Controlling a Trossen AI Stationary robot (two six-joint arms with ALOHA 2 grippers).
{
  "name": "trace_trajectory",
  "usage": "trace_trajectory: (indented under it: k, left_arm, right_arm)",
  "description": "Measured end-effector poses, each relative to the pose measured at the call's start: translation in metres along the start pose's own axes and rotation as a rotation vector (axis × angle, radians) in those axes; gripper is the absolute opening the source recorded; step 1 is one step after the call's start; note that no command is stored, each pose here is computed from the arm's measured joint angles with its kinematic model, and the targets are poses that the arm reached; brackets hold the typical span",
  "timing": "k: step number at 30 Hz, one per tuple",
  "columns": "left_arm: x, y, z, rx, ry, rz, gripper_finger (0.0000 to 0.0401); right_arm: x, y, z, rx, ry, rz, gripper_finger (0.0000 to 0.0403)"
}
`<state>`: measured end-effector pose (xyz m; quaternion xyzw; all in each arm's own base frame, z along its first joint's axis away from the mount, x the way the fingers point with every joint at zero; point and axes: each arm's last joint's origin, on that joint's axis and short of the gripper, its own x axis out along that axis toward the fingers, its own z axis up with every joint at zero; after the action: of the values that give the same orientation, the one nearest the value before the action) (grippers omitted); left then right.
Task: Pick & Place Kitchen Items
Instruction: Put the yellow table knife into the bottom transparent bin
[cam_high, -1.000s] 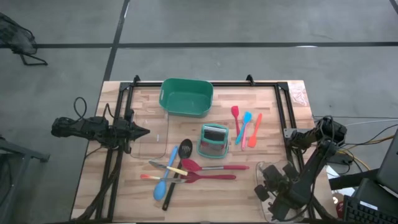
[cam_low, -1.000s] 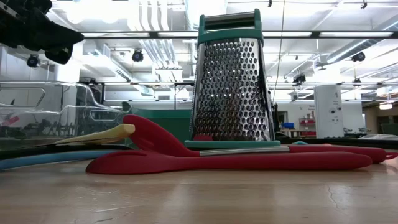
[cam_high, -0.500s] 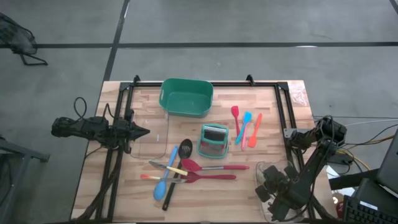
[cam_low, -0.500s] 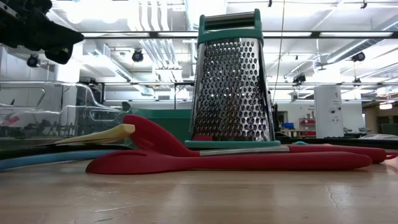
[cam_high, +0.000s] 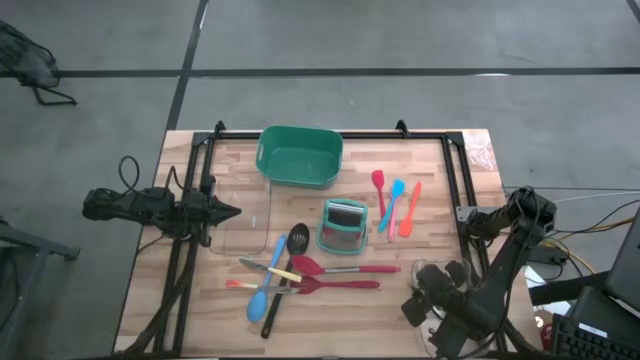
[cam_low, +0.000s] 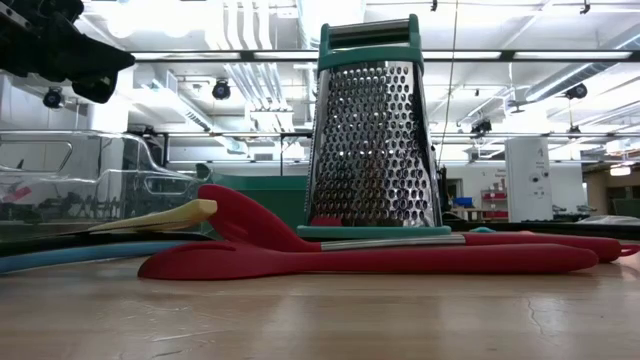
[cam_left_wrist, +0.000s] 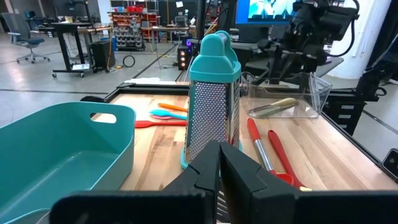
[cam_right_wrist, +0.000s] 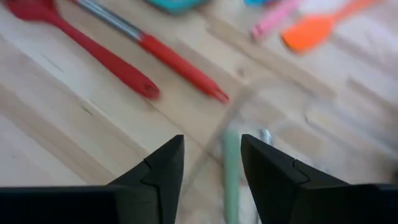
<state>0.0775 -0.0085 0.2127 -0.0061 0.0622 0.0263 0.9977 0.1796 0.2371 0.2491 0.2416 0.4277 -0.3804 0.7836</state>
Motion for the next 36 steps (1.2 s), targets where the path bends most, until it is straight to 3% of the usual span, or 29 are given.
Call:
trace_trajectory:
  k: [8,12,17,20,24,33,36]
  left_arm:
    - [0.000,0.000,0.000,0.000,0.000,0.000,0.0019]
    - [0.000,0.000,0.000,0.000,0.000,0.000,0.0019]
    - [0.000,0.000,0.000,0.000,0.000,0.000,0.0019]
    - [0.000,0.000,0.000,0.000,0.000,0.000,0.0019]
    - [0.000,0.000,0.000,0.000,0.000,0.000,0.0019]
    - [0.000,0.000,0.000,0.000,0.000,0.000,0.0019]
    - [0.000,0.000,0.000,0.000,0.000,0.000,0.0019]
  right_arm:
    - [0.002,0.020,0.017,-0.105,-0.231,0.163,0.0166]
    - [0.009,0.038,0.030,-0.136,-0.262,0.238,0.0155]
    - [0.015,0.055,0.049,-0.224,-0.339,0.290,0.0128]
    - [0.013,0.054,0.053,-0.319,-0.363,0.283,0.0088]
    - [0.009,0.048,0.057,-0.447,-0.437,0.248,0.0020]
    - [0.012,0.001,0.070,-0.575,-0.471,0.207,0.0008]
    - [0.010,-0.023,0.076,-0.545,-0.487,0.252,0.0008]
